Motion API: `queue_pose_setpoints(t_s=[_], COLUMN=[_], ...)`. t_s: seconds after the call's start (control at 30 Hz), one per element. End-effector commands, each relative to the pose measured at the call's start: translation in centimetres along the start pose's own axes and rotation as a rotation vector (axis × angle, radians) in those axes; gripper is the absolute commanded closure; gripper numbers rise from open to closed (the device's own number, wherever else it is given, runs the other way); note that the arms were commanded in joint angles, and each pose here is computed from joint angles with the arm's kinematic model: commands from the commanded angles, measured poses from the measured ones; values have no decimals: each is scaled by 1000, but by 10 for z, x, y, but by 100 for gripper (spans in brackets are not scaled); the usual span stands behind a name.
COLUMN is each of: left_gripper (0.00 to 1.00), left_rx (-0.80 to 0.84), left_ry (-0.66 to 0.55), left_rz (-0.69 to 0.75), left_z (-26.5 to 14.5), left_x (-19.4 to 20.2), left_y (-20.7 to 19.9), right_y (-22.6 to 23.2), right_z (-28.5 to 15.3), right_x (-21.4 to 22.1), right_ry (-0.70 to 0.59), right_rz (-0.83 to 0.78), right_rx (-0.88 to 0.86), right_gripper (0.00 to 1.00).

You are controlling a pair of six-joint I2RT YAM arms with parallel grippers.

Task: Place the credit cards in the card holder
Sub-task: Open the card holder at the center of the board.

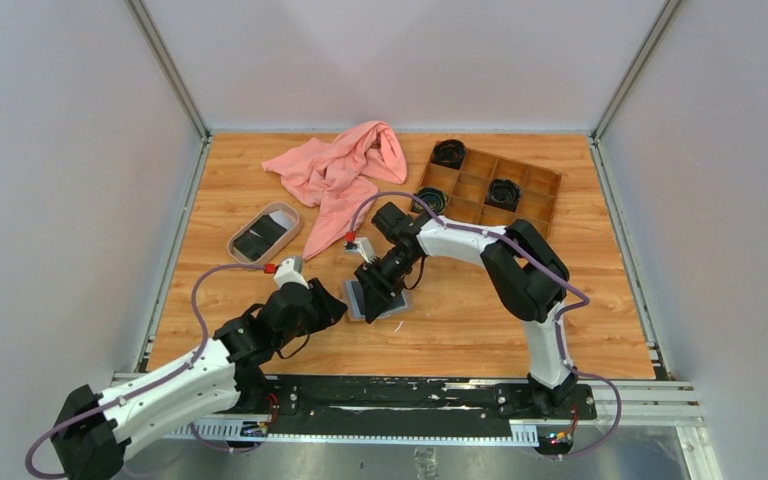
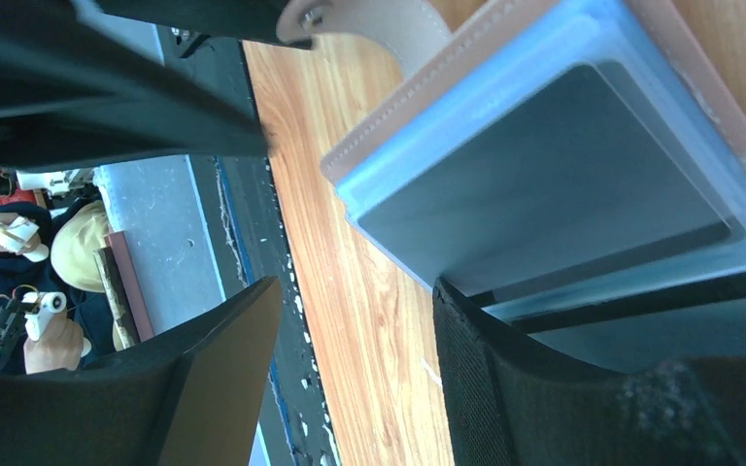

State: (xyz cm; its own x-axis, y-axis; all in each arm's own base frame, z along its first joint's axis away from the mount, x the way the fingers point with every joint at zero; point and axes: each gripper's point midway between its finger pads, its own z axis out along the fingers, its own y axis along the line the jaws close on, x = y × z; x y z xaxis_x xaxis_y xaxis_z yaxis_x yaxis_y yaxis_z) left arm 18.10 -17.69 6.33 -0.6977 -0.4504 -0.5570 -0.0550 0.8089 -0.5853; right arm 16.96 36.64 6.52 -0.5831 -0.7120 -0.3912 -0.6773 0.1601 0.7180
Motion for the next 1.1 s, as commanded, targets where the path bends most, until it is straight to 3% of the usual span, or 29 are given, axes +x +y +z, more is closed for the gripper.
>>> queue_pose_setpoints(t_s=[0.0, 0.17, 0.37, 0.6, 1.07], left_gripper=[52, 47, 59, 64, 59], left_rx=[74, 243, 283, 239, 181], left_ry=[-30, -99, -106, -52, -5], left_rz=[-31, -39, -31, 12, 22], left_z=[-15, -31, -23, 4, 25], left_x=[-10, -25, -26, -21, -17], left_y=[-11, -37, -50, -55, -41], right_y=[-2, 1, 1, 2, 2], right_z=[1, -3, -11, -15, -19], right_x=[4, 2, 0, -1, -3], right_ry=[27, 18, 2, -3, -15], right_rz=[10, -17, -30, -37, -34], right_rx=[17, 22, 14, 8, 3], right_gripper=[37, 38, 40, 41, 41])
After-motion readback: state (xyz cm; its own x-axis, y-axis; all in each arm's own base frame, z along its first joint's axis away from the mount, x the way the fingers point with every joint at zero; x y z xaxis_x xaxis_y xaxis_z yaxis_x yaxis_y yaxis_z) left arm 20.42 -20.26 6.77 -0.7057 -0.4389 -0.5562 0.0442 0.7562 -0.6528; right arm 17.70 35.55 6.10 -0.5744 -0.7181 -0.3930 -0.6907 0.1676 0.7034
